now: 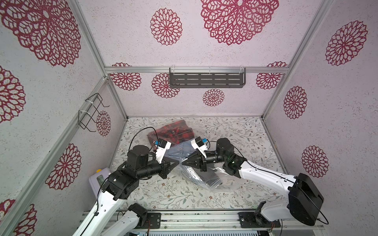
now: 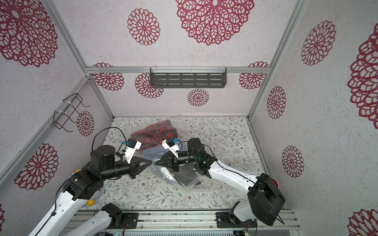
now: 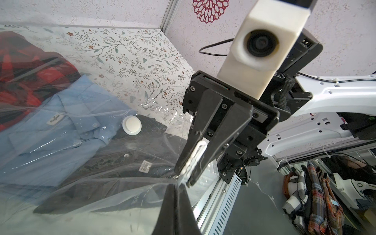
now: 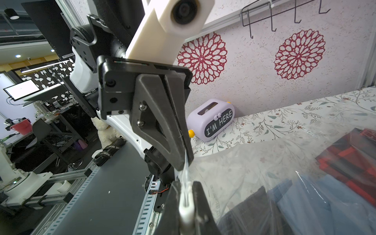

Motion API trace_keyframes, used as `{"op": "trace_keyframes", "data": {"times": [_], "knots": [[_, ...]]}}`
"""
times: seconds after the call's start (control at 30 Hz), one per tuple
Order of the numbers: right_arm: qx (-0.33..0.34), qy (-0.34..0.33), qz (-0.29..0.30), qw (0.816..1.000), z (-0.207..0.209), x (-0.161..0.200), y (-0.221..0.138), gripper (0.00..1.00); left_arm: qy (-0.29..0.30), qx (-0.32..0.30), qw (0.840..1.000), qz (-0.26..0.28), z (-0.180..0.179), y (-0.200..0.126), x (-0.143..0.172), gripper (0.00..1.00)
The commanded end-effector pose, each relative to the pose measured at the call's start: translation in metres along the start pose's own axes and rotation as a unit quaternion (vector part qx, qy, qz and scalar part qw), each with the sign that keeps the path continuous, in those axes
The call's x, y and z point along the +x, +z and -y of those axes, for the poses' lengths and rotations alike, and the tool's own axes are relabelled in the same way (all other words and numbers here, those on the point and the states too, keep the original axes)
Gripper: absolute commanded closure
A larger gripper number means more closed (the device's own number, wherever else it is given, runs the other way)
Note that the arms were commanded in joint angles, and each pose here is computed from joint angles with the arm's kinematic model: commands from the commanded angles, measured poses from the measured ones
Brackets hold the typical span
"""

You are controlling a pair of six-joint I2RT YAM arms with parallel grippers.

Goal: Place the folded shirt into the vacuum bag
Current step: Close the vacuum bag at the center of the board.

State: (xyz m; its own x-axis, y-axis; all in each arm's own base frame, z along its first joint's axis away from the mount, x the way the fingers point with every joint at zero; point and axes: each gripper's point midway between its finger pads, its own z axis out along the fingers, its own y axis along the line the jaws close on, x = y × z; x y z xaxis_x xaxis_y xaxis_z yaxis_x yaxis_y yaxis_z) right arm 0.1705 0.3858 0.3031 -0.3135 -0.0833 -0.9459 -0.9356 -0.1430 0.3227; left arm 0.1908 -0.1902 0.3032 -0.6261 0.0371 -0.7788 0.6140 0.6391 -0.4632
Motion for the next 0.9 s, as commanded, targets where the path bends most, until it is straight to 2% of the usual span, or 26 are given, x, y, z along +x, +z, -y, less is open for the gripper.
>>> {"op": "trace_keyframes", "data": {"times": [0.0, 0.1, 0.27, 0.3, 0.37, 0.5, 0.77, 0.87], "knots": [[-0.007, 0.068, -0.040, 0.997, 0.002, 0.032, -0.006, 1.00, 0.023, -0.047, 0.991, 0.123, -0.007, -0.030, -0.053, 1.00], [-0.006, 0.067, -0.052, 0.996, 0.003, 0.033, -0.004, 1.00, 0.020, -0.034, 0.995, 0.091, -0.004, -0.024, -0.045, 0.98], [-0.002, 0.055, -0.090, 0.994, 0.005, 0.034, -0.002, 1.00, 0.004, -0.034, 0.999, 0.034, -0.005, -0.021, -0.027, 0.46], [-0.005, 0.052, -0.099, 0.994, 0.005, 0.035, -0.002, 1.00, 0.003, -0.036, 0.999, 0.029, -0.005, -0.022, -0.025, 0.38], [-0.007, 0.049, -0.118, 0.992, 0.007, 0.037, 0.000, 1.00, 0.002, -0.043, 0.999, 0.024, -0.006, -0.025, -0.021, 0.30], [-0.022, 0.042, -0.147, 0.988, 0.008, 0.038, 0.005, 1.00, -0.005, -0.040, 0.999, -0.012, -0.007, -0.022, -0.006, 0.26], [-0.051, 0.021, -0.151, 0.987, 0.000, 0.036, 0.009, 1.00, -0.015, -0.055, 0.996, -0.075, -0.016, -0.004, 0.018, 0.29], [-0.060, 0.024, -0.152, 0.986, -0.001, 0.039, 0.011, 1.00, -0.014, -0.055, 0.994, -0.095, -0.017, 0.005, 0.024, 0.34]]}}
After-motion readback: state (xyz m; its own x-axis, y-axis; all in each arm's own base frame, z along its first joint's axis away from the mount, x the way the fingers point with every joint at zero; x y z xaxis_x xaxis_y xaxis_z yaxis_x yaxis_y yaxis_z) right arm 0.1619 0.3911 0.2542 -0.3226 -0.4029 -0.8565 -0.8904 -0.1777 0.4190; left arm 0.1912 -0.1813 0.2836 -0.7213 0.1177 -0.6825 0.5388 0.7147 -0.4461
